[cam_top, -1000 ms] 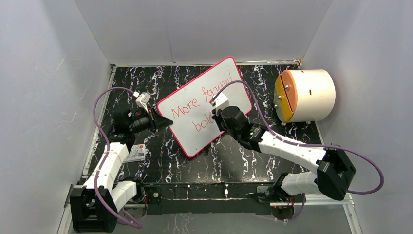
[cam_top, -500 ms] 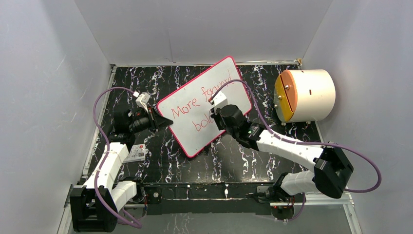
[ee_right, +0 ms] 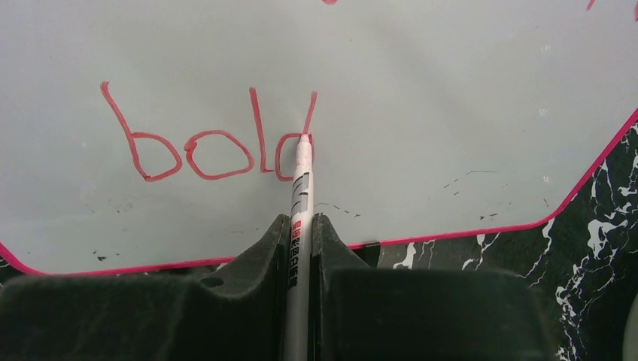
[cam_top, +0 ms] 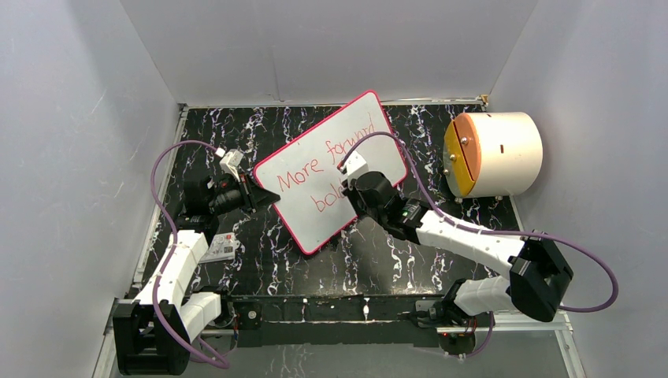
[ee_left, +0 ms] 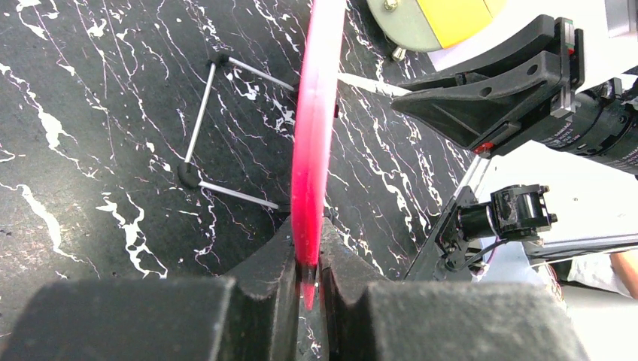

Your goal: Write a sentence on the whiteboard

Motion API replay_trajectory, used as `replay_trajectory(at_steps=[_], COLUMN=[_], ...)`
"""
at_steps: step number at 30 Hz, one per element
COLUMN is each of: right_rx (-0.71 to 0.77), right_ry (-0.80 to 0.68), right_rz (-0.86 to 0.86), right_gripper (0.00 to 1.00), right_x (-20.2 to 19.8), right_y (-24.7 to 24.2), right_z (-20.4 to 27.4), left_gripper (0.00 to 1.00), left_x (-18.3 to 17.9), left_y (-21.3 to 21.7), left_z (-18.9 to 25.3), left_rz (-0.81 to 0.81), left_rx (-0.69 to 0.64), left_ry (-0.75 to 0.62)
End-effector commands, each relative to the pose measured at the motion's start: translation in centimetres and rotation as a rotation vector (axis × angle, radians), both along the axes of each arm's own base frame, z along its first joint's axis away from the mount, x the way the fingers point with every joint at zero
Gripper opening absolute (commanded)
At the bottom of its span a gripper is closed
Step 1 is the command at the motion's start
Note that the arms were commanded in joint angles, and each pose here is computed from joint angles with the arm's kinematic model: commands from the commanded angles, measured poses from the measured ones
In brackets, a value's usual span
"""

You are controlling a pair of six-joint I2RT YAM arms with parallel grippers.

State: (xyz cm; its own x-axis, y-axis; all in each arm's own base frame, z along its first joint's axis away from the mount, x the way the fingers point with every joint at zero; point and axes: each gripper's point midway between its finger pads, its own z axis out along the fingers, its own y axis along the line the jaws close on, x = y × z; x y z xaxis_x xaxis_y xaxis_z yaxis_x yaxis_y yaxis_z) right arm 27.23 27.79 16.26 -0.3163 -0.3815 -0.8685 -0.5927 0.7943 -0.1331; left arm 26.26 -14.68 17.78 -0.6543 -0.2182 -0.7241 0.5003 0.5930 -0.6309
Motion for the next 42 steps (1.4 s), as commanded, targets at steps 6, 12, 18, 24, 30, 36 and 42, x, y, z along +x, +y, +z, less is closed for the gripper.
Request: replay_trajectory(at_steps=[6, 12, 18, 24, 30, 36, 42], right_rx=[-0.010, -0.015, -0.009, 0.017, 0.037, 0.081, 0.089], right_ry=[0.026, 0.029, 0.011, -0.030, -0.056, -0.078, -0.075], right_rz=[-0.019, -0.031, -0.047, -0.058, -0.061, -0.053, -0.051], right_gripper=[0.00, 0.00, 0.00, 0.00, 0.00, 0.00, 0.00], right_x=[-0.6, -0.7, -0.5, -0.1, 0.4, 1.0, 1.2], right_y=[-1.2, -1.5, -1.8, -2.0, -2.3, -1.7, -1.6], right_z=[-0.9, -1.3, -0.9, 0.7, 1.6, 2.5, 2.4], left_gripper=[0.00, 0.00, 0.00, 0.00, 0.00, 0.00, 0.00], left_x=[0.4, 0.3, 0.4, 0.4, 0.4, 0.4, 0.4], left_y=[1.3, 1.3, 1.4, 1.4, 1.4, 1.4, 1.4], left_z=[-2.6, -2.7, -2.7, -2.7, -2.7, -2.7, -2.7], left_rz=[0.075, 0.077, 0.080, 0.080, 0.081, 0.080, 0.080], left_rx=[0.068, 0.070, 0.073, 0.073, 0.073, 0.072, 0.071], left_ry=[0.082, 0.084, 0.085, 0.085, 0.086, 0.090, 0.089])
